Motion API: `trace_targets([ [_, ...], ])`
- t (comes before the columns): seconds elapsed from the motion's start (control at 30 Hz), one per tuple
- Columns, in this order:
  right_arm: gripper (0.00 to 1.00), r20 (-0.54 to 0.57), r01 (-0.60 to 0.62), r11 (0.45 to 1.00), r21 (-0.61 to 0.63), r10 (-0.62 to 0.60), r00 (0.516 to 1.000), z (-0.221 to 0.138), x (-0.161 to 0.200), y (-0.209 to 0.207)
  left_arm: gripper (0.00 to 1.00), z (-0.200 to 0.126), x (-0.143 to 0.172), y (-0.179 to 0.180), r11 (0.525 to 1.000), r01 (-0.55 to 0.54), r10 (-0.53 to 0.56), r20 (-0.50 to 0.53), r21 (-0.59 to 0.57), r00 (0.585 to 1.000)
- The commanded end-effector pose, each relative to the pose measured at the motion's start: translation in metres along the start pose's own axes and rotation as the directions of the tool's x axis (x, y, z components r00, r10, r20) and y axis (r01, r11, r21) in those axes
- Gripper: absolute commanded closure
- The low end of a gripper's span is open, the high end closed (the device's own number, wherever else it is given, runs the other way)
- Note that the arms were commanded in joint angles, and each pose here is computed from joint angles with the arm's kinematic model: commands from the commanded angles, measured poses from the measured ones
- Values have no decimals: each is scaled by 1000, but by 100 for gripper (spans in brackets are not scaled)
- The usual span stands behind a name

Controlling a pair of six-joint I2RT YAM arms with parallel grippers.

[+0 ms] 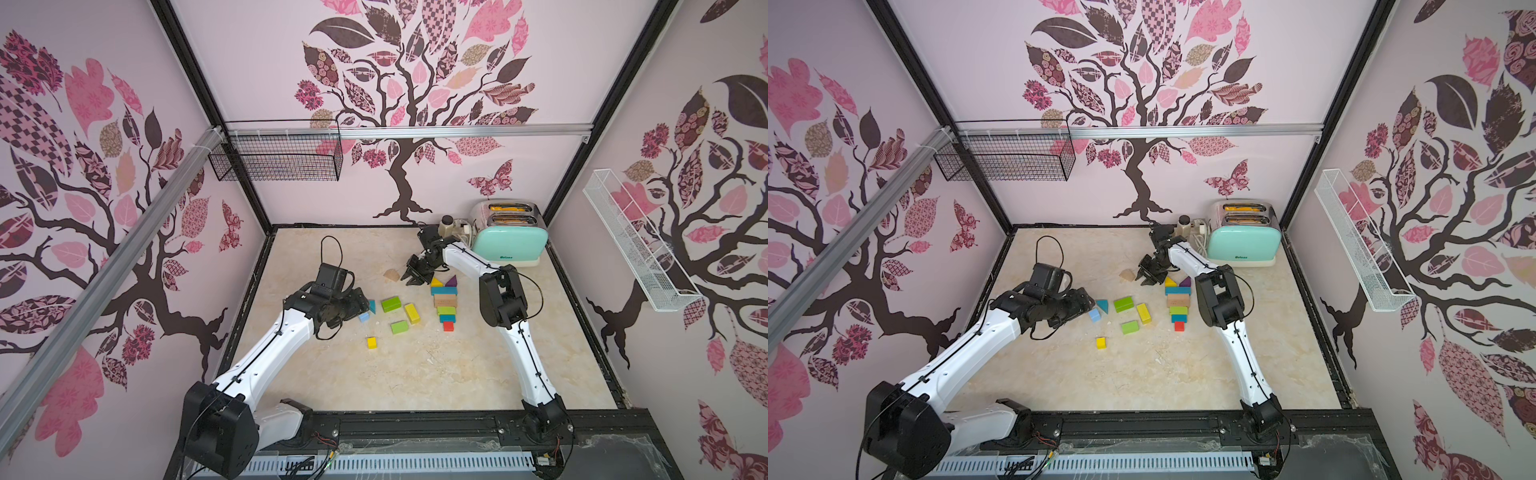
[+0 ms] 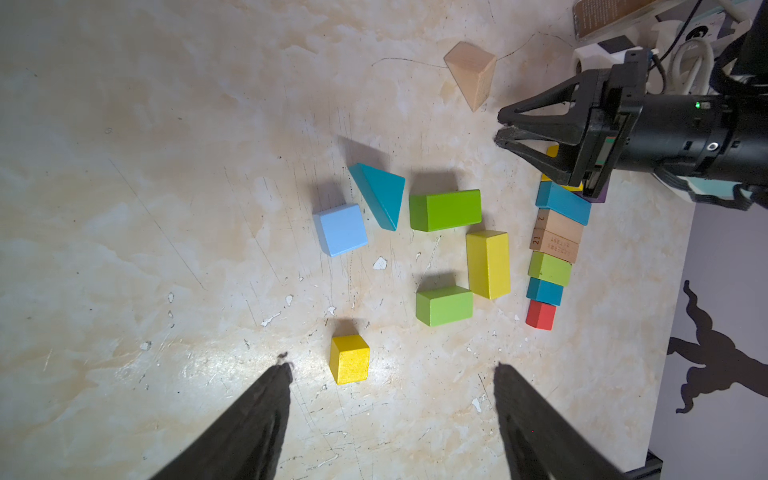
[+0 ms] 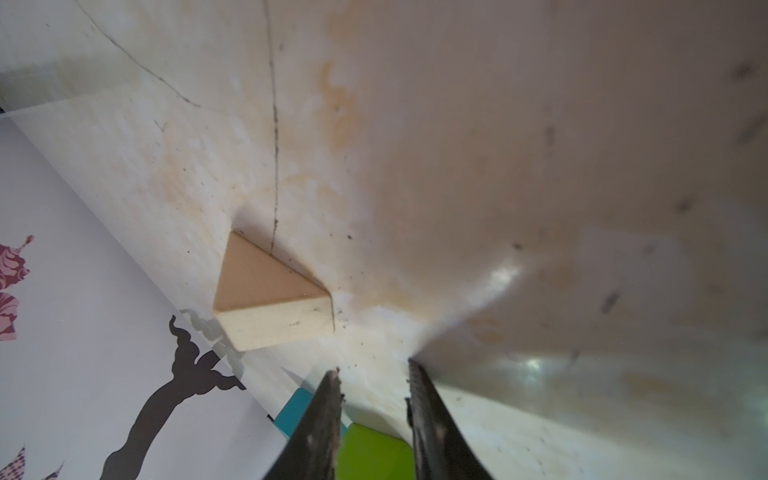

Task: Assemble a carrot with building blocks
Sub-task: Place the building block at the center of the board, then adjust the building block at the center of the board.

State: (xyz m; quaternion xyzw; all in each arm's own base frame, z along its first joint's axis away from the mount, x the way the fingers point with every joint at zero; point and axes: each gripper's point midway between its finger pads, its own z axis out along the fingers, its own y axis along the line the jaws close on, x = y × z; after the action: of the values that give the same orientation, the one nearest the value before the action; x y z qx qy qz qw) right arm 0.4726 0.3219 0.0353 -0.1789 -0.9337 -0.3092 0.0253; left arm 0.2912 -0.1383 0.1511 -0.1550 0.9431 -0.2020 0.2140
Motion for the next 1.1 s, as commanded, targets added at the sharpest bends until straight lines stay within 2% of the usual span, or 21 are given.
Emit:
trace_targets([
  [0.0,67,89,113,993,38,-116,989,-24,-9,12,19,2,-3,-3,1000,4,-4,5,12,1000],
  [0.1,65,112,204,978,40,-208,972,-29,-11,20,19,3,-3,-3,1000,4,-4,2,12,1000],
  [0.17,58,159,304,952,31,-305,939,-48,-10,40,19,3,-4,-4,1000,2,-2,3,14,1000],
  [0.3,46,185,476,877,61,-479,858,-48,-10,53,19,1,-5,-5,1000,-5,5,2,12,1000],
  [0.4,43,191,600,797,69,-601,776,-44,-7,62,19,-1,-4,-4,1000,-7,7,-3,5,1000],
  [0.53,32,196,751,649,120,-757,623,-44,-3,75,19,-4,-2,-1,1000,-16,16,-6,-9,1000],
  [0.57,29,165,760,633,147,-773,613,-28,-6,64,19,-5,-2,0,1000,-18,18,-9,-13,1000],
  [0.83,20,105,841,463,279,-886,453,-5,-16,48,19,-6,4,5,999,-23,22,-33,-33,999],
  [0.97,19,64,862,410,299,-910,411,5,-14,43,19,-5,6,7,999,-26,24,-41,-40,999],
  [1.07,20,57,865,399,305,-914,402,10,-16,41,19,-3,7,8,999,-29,27,-48,-46,999],
])
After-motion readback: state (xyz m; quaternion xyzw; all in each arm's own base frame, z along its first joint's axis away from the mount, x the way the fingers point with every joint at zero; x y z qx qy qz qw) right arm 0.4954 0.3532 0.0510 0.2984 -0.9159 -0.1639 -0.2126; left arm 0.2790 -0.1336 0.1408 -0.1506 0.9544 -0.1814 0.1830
